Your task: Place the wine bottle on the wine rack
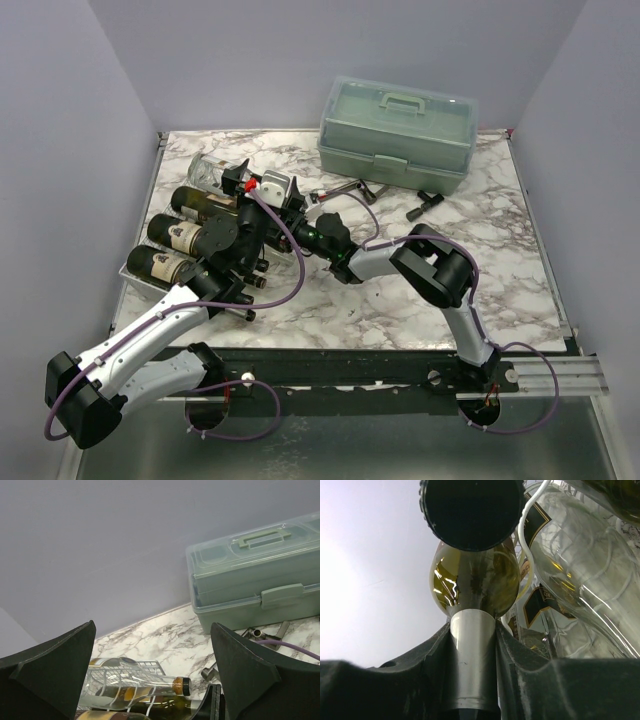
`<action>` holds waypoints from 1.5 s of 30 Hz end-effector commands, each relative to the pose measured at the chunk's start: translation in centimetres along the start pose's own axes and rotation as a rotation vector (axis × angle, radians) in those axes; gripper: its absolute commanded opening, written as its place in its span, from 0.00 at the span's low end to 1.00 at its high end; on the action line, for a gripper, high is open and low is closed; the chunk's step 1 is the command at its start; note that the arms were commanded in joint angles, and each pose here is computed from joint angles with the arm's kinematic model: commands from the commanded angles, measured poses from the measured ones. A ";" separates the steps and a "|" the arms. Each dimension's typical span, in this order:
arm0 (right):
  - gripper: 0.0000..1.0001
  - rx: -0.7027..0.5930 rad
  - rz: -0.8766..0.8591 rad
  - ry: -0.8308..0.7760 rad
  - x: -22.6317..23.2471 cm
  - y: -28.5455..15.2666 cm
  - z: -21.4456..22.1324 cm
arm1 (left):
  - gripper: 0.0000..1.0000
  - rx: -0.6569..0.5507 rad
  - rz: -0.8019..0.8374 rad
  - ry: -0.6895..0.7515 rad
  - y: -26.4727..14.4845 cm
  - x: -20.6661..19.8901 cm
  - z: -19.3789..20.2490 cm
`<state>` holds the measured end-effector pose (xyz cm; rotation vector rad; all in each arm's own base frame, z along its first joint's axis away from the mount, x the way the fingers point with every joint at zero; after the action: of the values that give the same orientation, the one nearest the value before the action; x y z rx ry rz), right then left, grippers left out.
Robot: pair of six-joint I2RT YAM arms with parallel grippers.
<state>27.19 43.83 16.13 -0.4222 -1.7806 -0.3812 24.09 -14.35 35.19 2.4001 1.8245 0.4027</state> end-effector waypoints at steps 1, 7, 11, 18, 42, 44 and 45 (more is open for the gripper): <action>0.43 -0.032 -0.095 -0.026 2.7 0.1 -0.3 | 0.99 -0.019 -0.003 0.001 -0.2 0.2 -0.1; 0.66 -0.029 -0.054 -0.047 2.5 -0.6 -0.2 | 0.99 -0.018 -0.002 0.004 -0.2 0.2 -0.1; 0.79 -0.017 0.008 -0.059 2.2 -1.0 -0.1 | 0.99 -0.017 -0.001 0.004 -0.2 0.2 -0.1; 0.89 0.012 0.107 -0.073 1.6 -2.2 0.1 | 0.99 -0.016 0.000 0.006 -0.2 0.2 0.0; 1.00 0.034 0.379 -0.311 3.1 -12.7 -1.3 | 0.99 -0.022 0.018 -0.021 -0.3 -0.1 -0.1; 1.00 0.003 0.403 -0.355 3.7 -14.7 -1.8 | 0.99 -0.024 0.022 -0.029 -0.3 -0.1 -0.2; 1.00 -0.009 0.422 -0.385 4.1 -15.9 -2.1 | 0.99 -0.024 0.026 -0.035 -0.3 -0.2 -0.1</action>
<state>21.43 33.01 20.60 -0.7255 -1.9478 -0.0966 24.07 -14.36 35.04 2.4035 1.8224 0.3999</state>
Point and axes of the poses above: each gripper's point midway between its finger pads, its own y axis out along the fingers, its own x axis along the line the jaws close on, z = x × y, the point moved 8 cm from there along -y, back along the fingers, and after that the axes turned 8 degrees about -y, right-handed, at the moved point
